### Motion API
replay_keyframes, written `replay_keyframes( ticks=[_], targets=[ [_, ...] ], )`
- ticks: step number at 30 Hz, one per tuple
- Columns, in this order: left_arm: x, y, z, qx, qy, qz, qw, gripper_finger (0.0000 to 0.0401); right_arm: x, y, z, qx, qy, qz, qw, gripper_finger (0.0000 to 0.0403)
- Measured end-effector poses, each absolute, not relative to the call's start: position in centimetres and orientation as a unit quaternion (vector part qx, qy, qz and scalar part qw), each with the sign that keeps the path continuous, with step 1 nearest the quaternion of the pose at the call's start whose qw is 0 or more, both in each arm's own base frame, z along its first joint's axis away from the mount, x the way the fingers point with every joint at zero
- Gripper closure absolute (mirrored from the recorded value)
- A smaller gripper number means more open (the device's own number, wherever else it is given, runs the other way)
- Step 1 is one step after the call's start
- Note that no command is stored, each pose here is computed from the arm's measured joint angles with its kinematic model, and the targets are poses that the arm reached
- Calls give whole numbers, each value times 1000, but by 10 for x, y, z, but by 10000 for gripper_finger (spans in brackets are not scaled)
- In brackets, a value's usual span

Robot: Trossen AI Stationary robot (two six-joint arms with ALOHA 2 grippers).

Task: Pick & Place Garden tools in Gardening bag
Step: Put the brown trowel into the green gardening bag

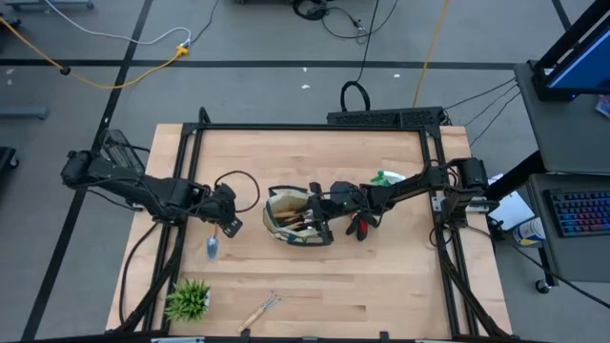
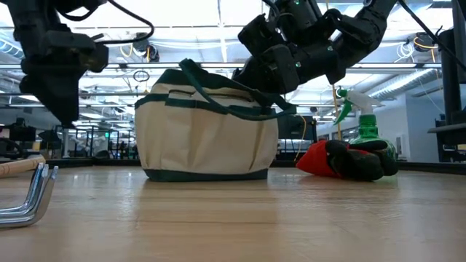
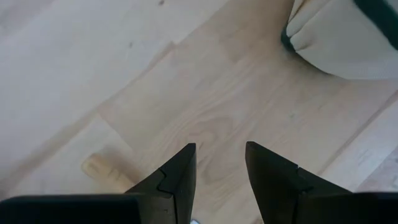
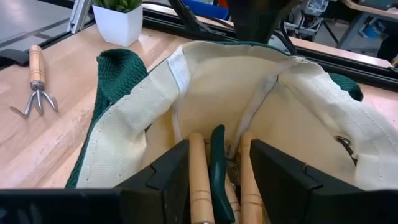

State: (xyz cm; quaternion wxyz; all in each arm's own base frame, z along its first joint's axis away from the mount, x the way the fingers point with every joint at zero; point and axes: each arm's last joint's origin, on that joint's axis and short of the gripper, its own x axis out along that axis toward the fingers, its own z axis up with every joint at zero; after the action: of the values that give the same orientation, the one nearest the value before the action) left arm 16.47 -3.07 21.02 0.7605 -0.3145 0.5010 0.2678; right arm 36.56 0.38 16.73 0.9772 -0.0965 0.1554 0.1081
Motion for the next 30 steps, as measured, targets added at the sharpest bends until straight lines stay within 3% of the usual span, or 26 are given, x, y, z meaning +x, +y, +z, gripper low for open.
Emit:
replay_keyframes(
  ticks=[25,30],
  targets=[
    [134,-35,171,-340,533,377,677,256,369,9,180,-127,88,111,982,245],
    [134,-35,168,-345,527,382,677,256,369,9,182,-128,80,110,982,247]
  ],
)
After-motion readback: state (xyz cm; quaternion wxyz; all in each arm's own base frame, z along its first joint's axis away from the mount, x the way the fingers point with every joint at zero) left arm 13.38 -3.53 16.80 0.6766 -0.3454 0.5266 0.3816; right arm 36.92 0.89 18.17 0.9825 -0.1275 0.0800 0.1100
